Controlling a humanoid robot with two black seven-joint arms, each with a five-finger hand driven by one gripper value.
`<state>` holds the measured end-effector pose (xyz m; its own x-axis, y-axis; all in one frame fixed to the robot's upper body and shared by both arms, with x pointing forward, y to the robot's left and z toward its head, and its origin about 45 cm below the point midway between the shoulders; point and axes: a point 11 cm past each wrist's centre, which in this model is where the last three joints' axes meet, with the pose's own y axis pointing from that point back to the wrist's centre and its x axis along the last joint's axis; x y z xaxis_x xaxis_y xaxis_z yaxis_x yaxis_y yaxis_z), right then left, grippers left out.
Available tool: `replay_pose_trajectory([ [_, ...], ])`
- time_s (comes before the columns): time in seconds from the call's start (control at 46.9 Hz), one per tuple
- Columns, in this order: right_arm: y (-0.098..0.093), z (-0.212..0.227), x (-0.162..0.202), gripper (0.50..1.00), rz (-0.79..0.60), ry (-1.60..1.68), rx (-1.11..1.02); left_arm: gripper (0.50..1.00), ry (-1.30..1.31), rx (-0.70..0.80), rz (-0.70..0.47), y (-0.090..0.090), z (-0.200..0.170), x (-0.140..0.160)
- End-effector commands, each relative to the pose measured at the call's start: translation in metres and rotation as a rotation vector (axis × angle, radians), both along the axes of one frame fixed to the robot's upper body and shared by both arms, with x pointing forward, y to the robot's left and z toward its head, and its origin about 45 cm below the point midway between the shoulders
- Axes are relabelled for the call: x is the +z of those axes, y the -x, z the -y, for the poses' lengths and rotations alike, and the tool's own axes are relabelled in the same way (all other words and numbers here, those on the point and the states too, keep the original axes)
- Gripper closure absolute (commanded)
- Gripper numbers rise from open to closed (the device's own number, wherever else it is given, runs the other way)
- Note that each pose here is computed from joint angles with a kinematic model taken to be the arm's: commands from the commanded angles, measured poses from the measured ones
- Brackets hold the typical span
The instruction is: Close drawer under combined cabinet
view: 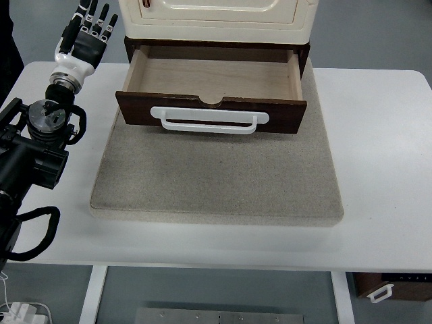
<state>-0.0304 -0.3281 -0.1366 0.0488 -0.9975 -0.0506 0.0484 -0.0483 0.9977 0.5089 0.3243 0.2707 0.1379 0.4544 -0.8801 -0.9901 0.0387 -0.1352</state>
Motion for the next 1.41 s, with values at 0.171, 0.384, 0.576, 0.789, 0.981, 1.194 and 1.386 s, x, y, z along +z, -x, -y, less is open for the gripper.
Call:
replay_pose_trajectory([
  [0.171,0.000,0.000,0.000,0.548,-0.001,0.000,0.000,0.500,0.000,-0.002,-0.001,0.000,0.000,0.000],
  [0.384,0.000,0.000,0.000,0.548,0.001,0.000,0.000,0.500,-0.018,0.009,0.030,0.000,-0.014,0.011],
  [0.576,0.000,0.000,0.000,0.548,0.001,0.000,0.000,0.500,-0.023,0.026,0.054,0.001,-0.029,0.017],
  [0.789,0.000,0.000,0.000,0.548,-0.001,0.000,0.000,0.500,-0.052,0.063,0.080,-0.009,-0.045,0.046],
  [0.981,0.000,0.000,0.000,0.548,-0.001,0.000,0.000,0.500,-0.104,0.112,0.176,-0.010,-0.077,0.104],
  [1.194,0.000,0.000,0.000,0.548,-0.001,0.000,0.000,0.500,-0.216,0.090,0.311,-0.009,-0.081,0.181],
  [1.386,0.000,0.000,0.000,0.548,0.001,0.000,0.000,0.500,-0.333,0.087,0.454,0.011,-0.091,0.254],
])
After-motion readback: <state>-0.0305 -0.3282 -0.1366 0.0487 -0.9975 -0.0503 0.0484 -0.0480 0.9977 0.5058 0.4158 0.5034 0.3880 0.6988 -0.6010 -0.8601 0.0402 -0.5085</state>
